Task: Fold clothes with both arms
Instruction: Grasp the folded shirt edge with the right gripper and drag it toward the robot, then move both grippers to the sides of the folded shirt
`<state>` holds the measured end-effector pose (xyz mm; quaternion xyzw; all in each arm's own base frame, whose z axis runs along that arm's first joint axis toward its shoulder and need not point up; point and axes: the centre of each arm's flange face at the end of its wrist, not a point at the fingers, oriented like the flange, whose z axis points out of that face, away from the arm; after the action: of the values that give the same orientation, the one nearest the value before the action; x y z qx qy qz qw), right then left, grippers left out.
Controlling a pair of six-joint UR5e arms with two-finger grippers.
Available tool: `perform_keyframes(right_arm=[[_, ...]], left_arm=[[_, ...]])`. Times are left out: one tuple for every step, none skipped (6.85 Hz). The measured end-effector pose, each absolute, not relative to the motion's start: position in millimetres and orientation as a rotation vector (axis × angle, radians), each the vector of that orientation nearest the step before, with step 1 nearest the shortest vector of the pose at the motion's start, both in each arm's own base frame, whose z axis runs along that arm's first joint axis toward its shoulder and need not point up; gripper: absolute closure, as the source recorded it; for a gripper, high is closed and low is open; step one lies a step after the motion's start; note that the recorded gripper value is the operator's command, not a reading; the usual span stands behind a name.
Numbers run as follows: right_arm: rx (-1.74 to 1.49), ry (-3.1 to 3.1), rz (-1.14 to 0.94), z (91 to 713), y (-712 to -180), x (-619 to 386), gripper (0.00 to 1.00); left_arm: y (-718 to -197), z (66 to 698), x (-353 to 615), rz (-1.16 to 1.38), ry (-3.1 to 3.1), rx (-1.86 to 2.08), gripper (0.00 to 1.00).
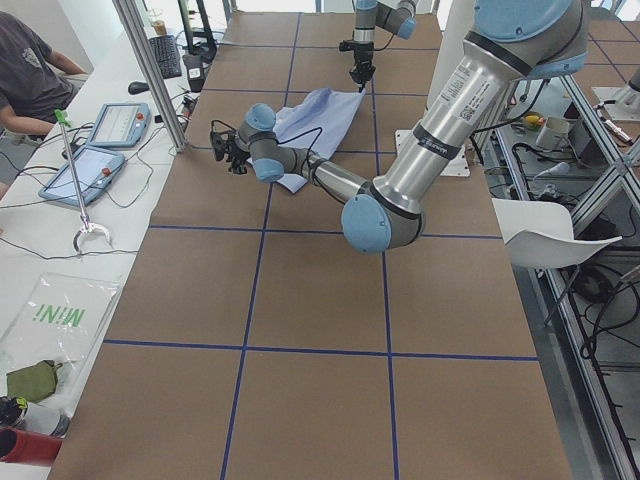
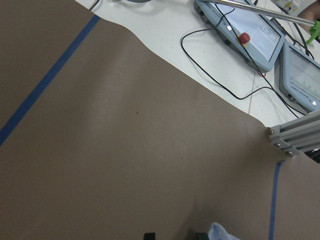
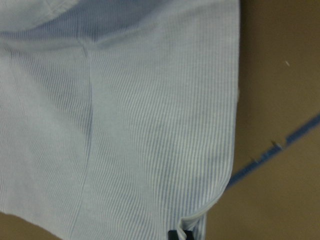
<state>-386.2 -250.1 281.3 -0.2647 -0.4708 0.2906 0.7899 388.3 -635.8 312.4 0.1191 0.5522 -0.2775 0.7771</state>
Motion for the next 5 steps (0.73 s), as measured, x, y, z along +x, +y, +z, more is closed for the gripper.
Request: perform_keyframes(right_arm=[[-0.661,-0.985,0.535,273,-222,-390,0.67],[-0.714,-0.965,0.464,268,-196,-396,0.01],[-0.743,-0.951,0.413,264,-176,-402,0.0],[-0.746,-0.956,0.406,262,-176,-400,0.0],[-0.725,-0.985,0.448,259,-199,-388,0.0]], left_arm=[[-624,312,387,-0.576,1.211,0.233,0.6],[-608,312,382,-0.553,1.236,0.201,0.59],[-580,309,379,-0.541,1.27,0.148,0.54],[-543,305,385,-0.537,1.301,0.085,0.5],[-500,305,395,-0.533,1.319,0.014,0.5]])
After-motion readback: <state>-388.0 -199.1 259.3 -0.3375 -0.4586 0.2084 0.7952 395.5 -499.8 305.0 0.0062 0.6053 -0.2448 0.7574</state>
